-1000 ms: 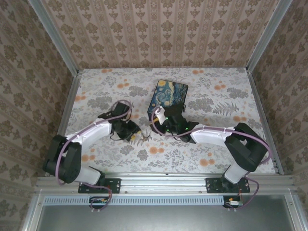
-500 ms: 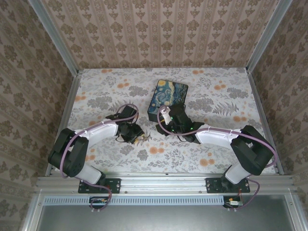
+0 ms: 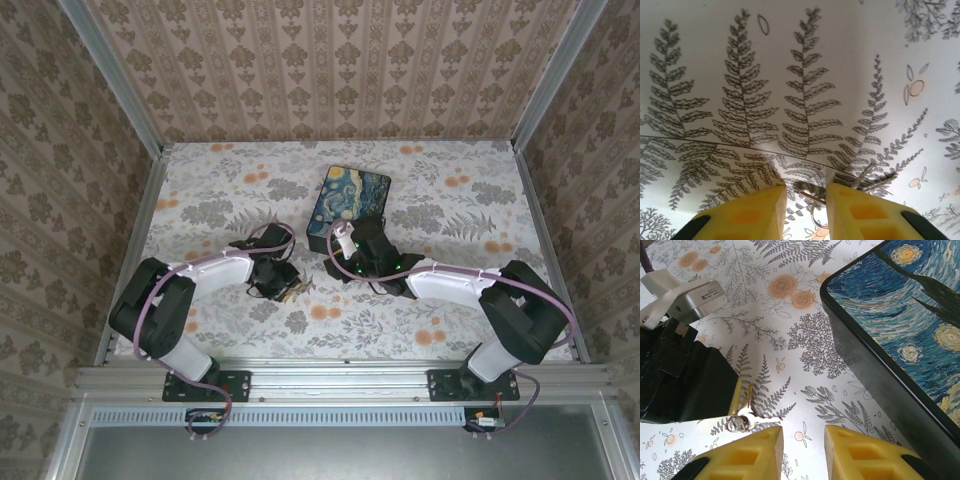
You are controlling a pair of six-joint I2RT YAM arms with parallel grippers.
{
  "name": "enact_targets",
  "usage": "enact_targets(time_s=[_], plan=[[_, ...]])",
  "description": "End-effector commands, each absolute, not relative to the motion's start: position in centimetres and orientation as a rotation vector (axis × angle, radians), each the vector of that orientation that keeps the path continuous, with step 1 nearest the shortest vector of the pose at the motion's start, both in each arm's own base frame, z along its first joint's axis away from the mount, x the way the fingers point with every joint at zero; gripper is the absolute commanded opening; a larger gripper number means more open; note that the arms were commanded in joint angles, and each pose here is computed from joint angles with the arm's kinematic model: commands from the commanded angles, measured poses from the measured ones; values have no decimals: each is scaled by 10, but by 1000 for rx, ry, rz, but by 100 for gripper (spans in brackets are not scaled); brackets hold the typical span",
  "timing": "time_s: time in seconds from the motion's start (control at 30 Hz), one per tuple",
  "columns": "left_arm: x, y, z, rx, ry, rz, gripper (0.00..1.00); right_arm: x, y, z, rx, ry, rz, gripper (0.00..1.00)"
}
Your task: Unlock the padlock with the key
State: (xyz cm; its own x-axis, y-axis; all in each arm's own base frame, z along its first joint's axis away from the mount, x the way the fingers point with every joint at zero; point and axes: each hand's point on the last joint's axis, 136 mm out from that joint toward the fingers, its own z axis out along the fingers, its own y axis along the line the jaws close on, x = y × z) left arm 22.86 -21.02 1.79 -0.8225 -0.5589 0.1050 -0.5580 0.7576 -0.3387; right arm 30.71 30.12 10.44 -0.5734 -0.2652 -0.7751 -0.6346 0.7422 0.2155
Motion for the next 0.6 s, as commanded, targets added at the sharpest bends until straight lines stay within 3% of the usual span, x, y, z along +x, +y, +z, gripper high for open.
enact_targets(time_s=[0.0, 0.57], plan=[[230, -208, 6, -974, 2941, -501, 26, 301, 298, 106, -668, 2188, 648, 28], [221, -221, -13, -1033, 3010, -469, 18, 294, 295, 99, -676, 2208, 659, 28]])
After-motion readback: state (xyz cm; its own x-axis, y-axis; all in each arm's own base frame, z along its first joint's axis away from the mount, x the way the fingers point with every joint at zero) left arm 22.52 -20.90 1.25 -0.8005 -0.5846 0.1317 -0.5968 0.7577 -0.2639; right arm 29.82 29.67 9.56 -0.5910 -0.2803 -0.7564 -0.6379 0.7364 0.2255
